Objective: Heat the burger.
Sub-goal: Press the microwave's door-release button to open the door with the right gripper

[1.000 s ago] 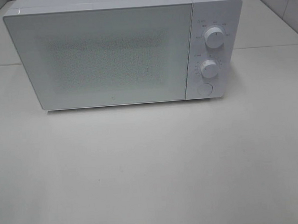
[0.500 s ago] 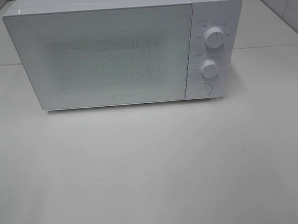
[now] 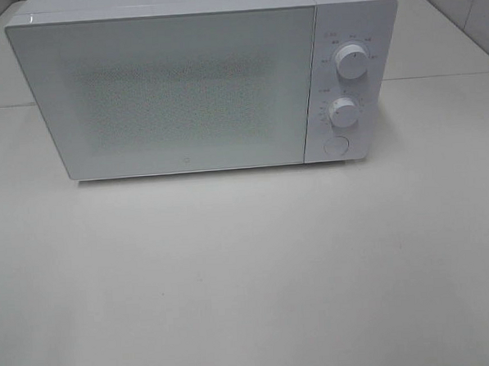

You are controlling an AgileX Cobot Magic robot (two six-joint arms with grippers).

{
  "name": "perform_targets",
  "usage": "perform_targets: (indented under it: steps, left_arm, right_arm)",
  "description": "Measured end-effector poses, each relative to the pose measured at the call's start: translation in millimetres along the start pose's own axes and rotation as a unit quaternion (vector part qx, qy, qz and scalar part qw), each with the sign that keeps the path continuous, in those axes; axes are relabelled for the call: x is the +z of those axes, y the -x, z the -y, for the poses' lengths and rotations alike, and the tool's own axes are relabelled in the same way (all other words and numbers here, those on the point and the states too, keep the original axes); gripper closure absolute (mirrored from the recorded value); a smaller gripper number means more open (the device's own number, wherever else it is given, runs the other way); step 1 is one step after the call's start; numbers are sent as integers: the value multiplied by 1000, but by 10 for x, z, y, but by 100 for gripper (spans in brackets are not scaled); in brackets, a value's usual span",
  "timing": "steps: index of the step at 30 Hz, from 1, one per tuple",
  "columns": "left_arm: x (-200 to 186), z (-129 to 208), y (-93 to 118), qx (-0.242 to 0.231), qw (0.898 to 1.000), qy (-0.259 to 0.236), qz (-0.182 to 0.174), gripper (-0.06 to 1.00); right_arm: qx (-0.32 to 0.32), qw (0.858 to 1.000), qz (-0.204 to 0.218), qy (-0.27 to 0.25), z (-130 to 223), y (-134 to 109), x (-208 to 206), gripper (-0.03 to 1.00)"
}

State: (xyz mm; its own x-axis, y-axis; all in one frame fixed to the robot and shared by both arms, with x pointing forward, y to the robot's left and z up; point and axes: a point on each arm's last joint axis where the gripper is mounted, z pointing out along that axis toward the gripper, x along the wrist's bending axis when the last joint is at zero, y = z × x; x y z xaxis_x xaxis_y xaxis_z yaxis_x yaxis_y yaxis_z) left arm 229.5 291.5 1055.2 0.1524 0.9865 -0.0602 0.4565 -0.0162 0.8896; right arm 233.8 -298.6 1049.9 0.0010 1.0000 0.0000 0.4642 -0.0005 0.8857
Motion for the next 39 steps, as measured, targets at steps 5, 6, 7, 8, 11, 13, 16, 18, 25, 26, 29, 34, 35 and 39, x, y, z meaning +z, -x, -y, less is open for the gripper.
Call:
perform_targets:
  steps: [5,6,7,8,11,13,16,18,25,26,29,34,35,39]
  left_arm:
    - [0,0,0,0,1000,0,0,-4]
    - [0,0,0,0,1000,0,0,-4]
    - [0,0,0,0,1000,0,0,-4]
    - [0,0,0,0,1000,0,0,-4]
    - [0,0,0,0,1000,0,0,-4]
    - [0,0,0,0,1000,0,0,-4]
    - [0,0,0,0,1000,0,0,-4]
    - [0,0,0,0,1000,0,0,-4]
    - [0,0,0,0,1000,0,0,-4]
    - [0,0,0,0,1000,0,0,-4]
    - [0,0,0,0,1000,0,0,-4]
    - [0,0,0,0,1000,0,0,-4]
    - [0,0,0,0,1000,0,0,-4]
    - [0,0,0,0,1000,0,0,-4]
  right_arm:
    - [-2,1000,0,18,-47,0,-33,21]
    - [-2,1000,0,28,-71,0,-48,20]
    - [-2,999,0,43,-120,0,-54,20]
    - [-2,999,0,43,-120,0,-54,20]
    - [-2,999,0,52,-194,0,-15,20]
    - [-2,998,0,66,-279,0,35,20]
    - [-5,997,3,74,-331,5,69,20]
    - [-11,997,10,81,-405,16,145,20]
    - [-16,997,12,71,-476,19,408,20]
    - [-16,997,11,74,-504,18,485,20]
    - [-17,996,10,83,-537,16,568,20]
    - [-16,996,8,90,-580,12,803,20]
    - [-9,996,6,91,-579,10,907,21]
    - [9,995,3,95,-570,7,1045,23]
